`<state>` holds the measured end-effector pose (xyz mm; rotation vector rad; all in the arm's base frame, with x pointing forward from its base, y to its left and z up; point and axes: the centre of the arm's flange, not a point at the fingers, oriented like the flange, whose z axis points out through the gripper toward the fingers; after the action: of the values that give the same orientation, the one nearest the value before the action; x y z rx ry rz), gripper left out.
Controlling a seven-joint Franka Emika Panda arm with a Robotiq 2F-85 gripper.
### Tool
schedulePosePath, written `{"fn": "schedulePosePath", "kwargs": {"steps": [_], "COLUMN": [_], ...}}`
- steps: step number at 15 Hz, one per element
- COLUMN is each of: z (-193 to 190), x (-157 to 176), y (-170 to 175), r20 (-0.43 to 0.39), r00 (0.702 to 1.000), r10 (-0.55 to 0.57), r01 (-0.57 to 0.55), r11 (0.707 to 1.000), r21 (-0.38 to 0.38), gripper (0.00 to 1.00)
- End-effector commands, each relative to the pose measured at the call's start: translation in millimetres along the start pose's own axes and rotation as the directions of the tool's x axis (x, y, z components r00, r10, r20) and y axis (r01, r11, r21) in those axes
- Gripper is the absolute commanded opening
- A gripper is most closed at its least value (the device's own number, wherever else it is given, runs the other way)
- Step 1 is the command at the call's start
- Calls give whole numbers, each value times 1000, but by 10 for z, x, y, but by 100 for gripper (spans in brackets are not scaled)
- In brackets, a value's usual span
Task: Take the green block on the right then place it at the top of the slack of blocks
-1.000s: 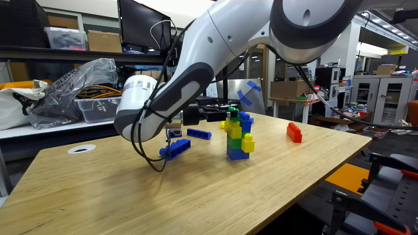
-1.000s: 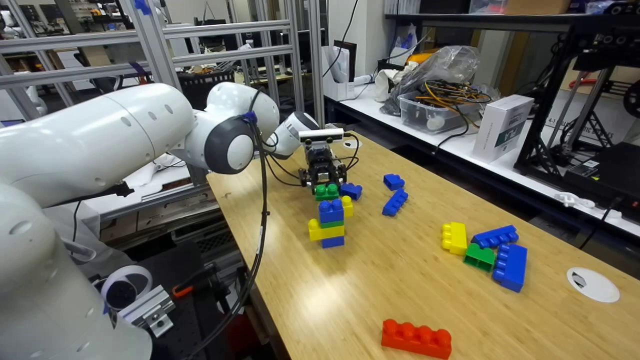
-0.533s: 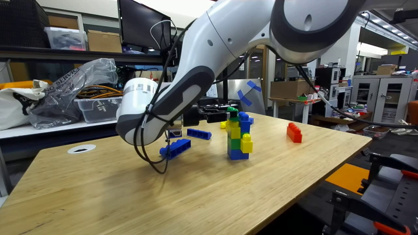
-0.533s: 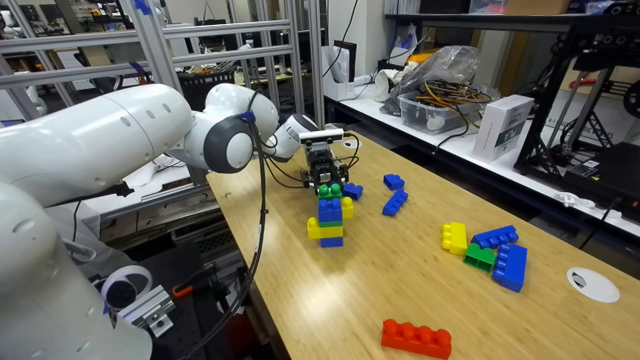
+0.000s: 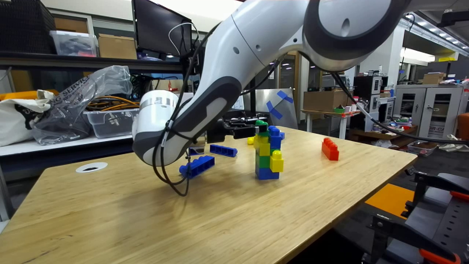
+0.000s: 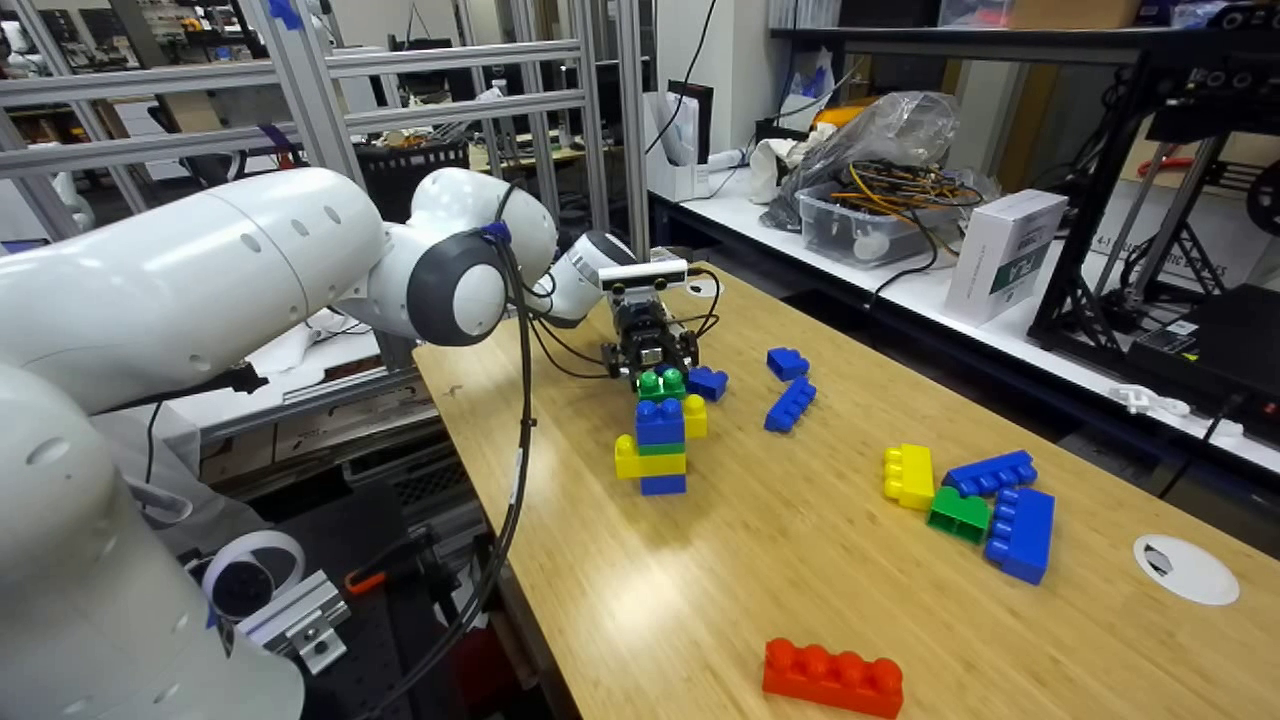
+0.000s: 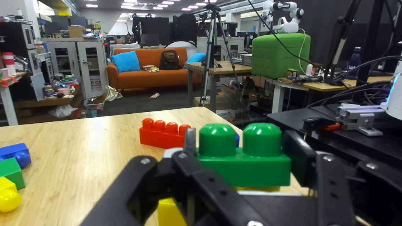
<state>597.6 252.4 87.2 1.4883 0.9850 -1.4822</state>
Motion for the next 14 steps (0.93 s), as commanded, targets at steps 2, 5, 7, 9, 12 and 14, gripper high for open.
{"fn": "schedulePosePath", "kwargs": {"steps": [2, 5, 7, 9, 12, 14], "z": [6, 31, 61, 86, 115, 128], "x": [114, 138, 150, 162, 183, 185], "y": [-4, -16, -40, -68, -114, -136], "r20": [-26, -27, -26, -25, -25, -24], "r00": [1000, 1000, 1000, 1000, 1000, 1000], "r10": [-14, -13, -12, -13, -7, 1], "r01": [14, 14, 13, 14, 9, 1], "r11": [1000, 1000, 999, 998, 997, 995], "r21": [1, 25, 42, 57, 80, 95], "gripper": [44, 44, 44, 44, 44, 44]}}
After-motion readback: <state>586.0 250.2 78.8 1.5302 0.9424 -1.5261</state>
